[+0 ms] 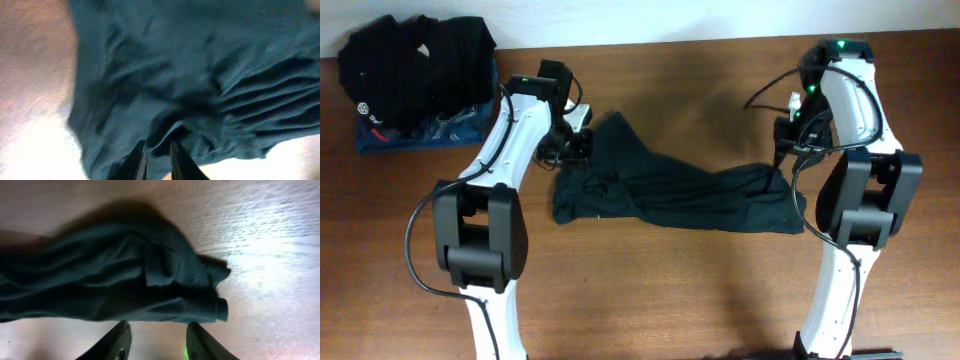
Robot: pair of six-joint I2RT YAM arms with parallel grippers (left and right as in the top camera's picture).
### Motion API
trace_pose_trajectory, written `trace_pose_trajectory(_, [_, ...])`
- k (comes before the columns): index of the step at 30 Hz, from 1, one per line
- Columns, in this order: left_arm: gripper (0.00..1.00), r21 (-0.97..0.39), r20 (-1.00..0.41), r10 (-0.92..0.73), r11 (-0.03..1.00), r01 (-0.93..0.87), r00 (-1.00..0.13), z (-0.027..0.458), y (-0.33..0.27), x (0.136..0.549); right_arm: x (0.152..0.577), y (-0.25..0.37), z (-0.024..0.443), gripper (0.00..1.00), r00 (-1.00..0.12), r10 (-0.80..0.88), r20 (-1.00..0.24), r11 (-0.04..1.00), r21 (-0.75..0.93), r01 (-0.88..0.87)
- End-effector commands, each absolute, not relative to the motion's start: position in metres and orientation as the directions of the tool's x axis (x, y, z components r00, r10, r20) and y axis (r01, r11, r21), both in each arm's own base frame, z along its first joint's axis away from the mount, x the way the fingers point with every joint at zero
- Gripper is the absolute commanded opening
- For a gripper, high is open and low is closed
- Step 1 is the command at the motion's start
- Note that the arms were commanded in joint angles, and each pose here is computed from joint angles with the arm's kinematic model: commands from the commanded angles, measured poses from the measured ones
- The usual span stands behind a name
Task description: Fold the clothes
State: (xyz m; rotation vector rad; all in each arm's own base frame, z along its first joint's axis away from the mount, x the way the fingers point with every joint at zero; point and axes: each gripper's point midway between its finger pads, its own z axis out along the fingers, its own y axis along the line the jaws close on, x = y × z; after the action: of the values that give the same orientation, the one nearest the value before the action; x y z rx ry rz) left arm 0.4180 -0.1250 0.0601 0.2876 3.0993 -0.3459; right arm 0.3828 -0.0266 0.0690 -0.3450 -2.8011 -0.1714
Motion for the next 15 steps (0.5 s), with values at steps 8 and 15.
trace_pose_trajectory(8, [0.17, -0.295, -0.171, 0.282, 0.900, 0.322, -0.944, 0.068, -0.195, 0.430, 0.361, -0.010, 0.019, 0.35, -0.900, 0.186, 0.393, 0.971, 0.067, 0.230])
trace_pose_trajectory(15, [0.17, -0.290, -0.140, 0.284, 0.904, 0.314, -0.948, 0.034, -0.196, 0.436, 0.364, -0.019, 0.017, 0.35, -0.909, 0.190, 0.372, 0.977, 0.023, 0.214])
